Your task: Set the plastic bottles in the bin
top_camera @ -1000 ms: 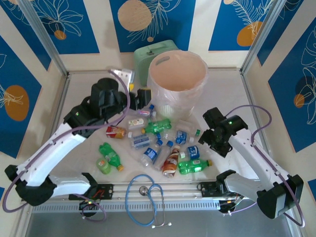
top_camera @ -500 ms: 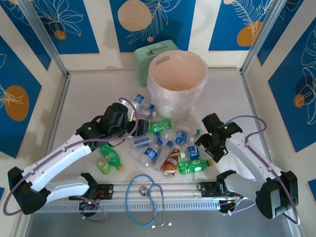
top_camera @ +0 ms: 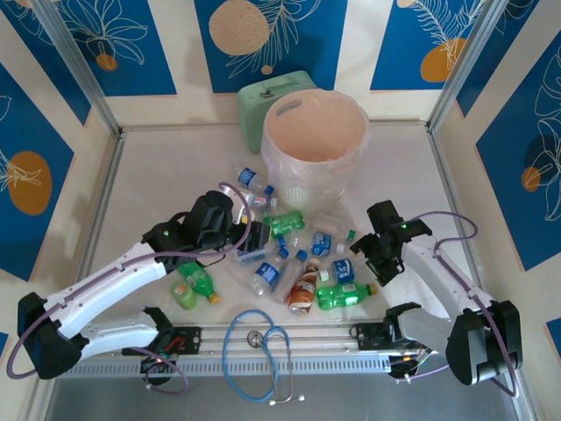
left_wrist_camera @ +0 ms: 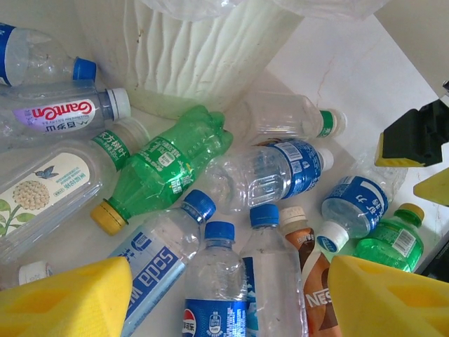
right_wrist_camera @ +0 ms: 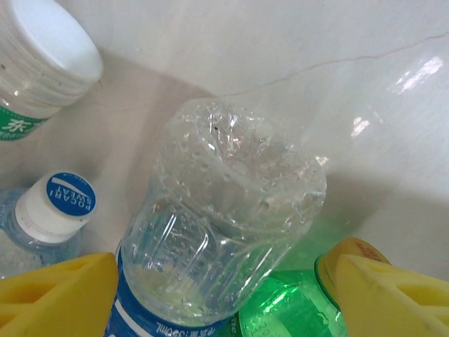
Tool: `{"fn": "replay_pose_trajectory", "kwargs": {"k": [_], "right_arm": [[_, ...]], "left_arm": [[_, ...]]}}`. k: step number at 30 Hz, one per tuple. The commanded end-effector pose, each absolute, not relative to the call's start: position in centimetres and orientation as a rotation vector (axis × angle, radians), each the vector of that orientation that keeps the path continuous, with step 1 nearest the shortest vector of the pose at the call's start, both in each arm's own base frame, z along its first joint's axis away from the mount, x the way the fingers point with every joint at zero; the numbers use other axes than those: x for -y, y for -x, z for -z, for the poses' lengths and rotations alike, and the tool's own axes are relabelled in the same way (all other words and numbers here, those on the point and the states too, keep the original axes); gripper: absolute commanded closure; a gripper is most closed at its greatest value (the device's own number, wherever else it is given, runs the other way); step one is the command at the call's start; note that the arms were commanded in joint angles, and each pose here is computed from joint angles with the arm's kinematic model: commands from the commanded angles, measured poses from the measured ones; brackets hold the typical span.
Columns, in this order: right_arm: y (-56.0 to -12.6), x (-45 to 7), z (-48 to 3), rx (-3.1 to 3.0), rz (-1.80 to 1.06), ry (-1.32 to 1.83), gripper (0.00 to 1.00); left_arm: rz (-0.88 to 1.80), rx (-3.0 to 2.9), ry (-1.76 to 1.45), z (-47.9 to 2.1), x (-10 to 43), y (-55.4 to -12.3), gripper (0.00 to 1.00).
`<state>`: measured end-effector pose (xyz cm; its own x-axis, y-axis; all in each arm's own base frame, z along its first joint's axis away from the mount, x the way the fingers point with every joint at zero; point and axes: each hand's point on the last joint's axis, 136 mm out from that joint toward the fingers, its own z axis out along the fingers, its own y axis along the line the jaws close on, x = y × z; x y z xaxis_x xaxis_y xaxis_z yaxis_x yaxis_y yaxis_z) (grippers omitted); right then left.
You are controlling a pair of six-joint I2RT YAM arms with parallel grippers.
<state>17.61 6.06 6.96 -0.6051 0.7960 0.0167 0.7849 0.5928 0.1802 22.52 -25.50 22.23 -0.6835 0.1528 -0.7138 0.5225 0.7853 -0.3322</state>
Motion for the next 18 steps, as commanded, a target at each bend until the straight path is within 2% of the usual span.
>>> {"fn": "replay_pose_trajectory", "kwargs": {"k": [1,18], "right_arm": [[-17.8,-6.0,-6.6,-2.746,-0.26,-1.397,0.19],[-19.5,-4.9,-4.4,-2.717,-0.196,-1.508,0.18]], "left_arm": [[0.72,-2.268,-0.509,-22.3,25.9,-22.1,0.26],[0.7,-2.302,-0.53,-21.1,26.1,-22.0,0.27]]}}
